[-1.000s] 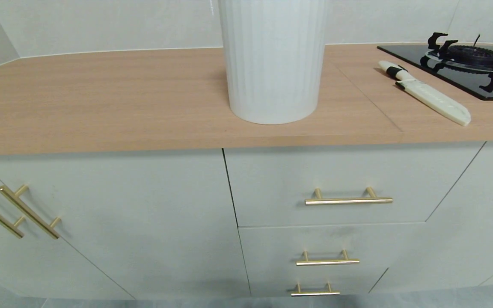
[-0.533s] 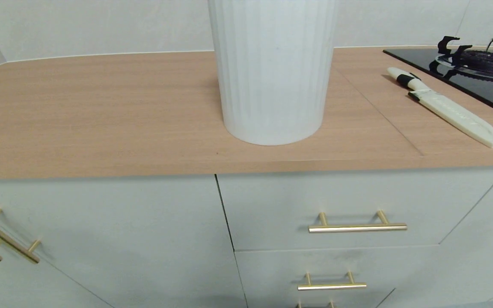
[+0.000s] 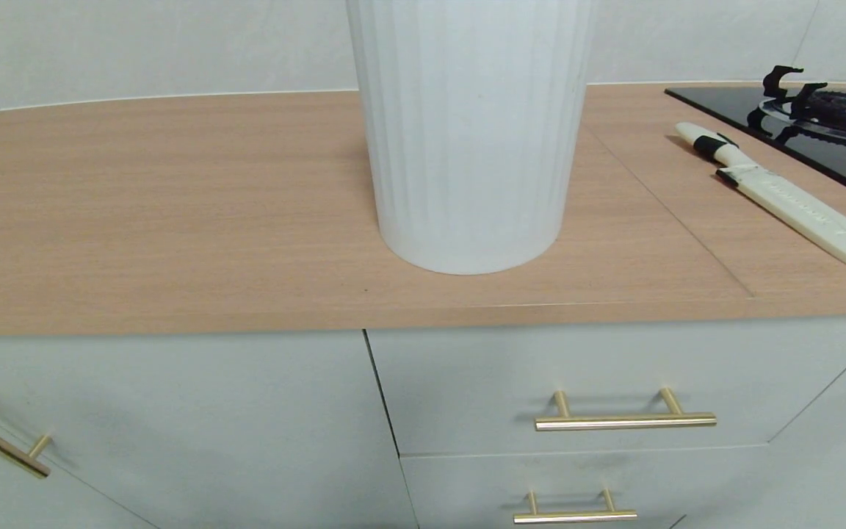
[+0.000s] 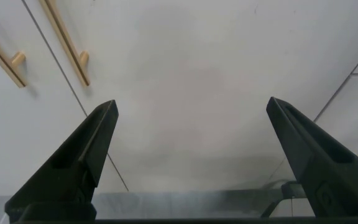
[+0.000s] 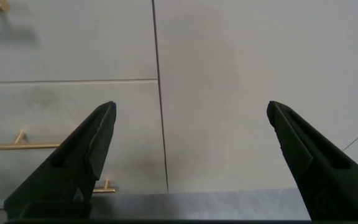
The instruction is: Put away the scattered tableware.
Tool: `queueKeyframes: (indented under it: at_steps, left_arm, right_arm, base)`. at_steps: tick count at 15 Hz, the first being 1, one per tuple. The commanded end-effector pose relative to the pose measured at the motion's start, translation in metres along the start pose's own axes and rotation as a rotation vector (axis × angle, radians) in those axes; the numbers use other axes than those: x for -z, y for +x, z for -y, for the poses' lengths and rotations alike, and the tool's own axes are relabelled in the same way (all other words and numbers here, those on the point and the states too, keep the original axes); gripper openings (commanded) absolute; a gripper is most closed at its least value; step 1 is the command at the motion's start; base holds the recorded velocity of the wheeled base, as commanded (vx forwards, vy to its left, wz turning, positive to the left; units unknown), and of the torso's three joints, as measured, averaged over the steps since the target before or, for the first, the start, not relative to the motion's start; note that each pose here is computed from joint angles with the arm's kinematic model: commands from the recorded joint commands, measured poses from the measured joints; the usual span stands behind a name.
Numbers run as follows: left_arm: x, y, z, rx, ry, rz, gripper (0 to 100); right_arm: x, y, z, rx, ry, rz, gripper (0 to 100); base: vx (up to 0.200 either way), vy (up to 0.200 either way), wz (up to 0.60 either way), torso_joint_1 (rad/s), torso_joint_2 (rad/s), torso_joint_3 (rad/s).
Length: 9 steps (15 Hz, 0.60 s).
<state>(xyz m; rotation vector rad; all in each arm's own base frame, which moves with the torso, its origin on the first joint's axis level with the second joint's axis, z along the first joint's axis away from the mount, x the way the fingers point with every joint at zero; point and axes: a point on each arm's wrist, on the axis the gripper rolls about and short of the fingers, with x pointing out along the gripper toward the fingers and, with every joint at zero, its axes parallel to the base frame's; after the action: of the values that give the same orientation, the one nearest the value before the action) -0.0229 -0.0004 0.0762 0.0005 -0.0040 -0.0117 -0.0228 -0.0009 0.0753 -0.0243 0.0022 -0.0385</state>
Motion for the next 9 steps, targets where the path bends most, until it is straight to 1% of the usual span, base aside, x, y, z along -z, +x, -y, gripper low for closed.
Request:
queueKeyframes:
  at_steps: [1,2,4,5,7,9]
  left_arm:
    - [-0.0001,0.0001,0.0,-0.001,0.0,-0.001,100]
    - [-0.0001,0.0001,0.0,-0.001,0.0,-0.001,100]
    - [-0.0001,0.0001,0.0,-0.001,0.0,-0.001,100]
    - [-0.0001,0.0001,0.0,-0.001,0.0,-0.001,100]
    - [-0.0001,0.0001,0.0,-0.001,0.0,-0.001,100]
    - [-0.0001,0.0001,0.0,-0.001,0.0,-0.001,100]
  right_arm:
    - [-0.0001,0.0001,0.0,0.0,0.0,-0.001,100]
    - [-0.0001,0.0001,0.0,0.0,0.0,-0.001,100]
    - [-0.0001,0.0001,0.0,0.0,0.0,-0.001,100]
    - [-0.0001,0.0001,0.0,0.0,0.0,-0.001,100]
    - [-0.0001,0.0001,0.0,0.0,0.0,-0.001,100]
    - [-0.0001,0.0001,0.0,0.0,0.0,-0.001,100]
  base:
    - [0.0,0.0,0.0,0.085,-0.21,-0.115]
    - [0.0,0.0,0.0,0.124,-0.28,-0.188]
    - [0.0,0.0,0.0,0.156,-0.1,-0.249]
    - [0.0,0.0,0.0,0.198,-0.38,-0.266]
    - [0.0,0.0,0.0,0.158,-0.65,-0.259]
    - [0.0,0.0,0.0,0.034,-0.53,-0.256]
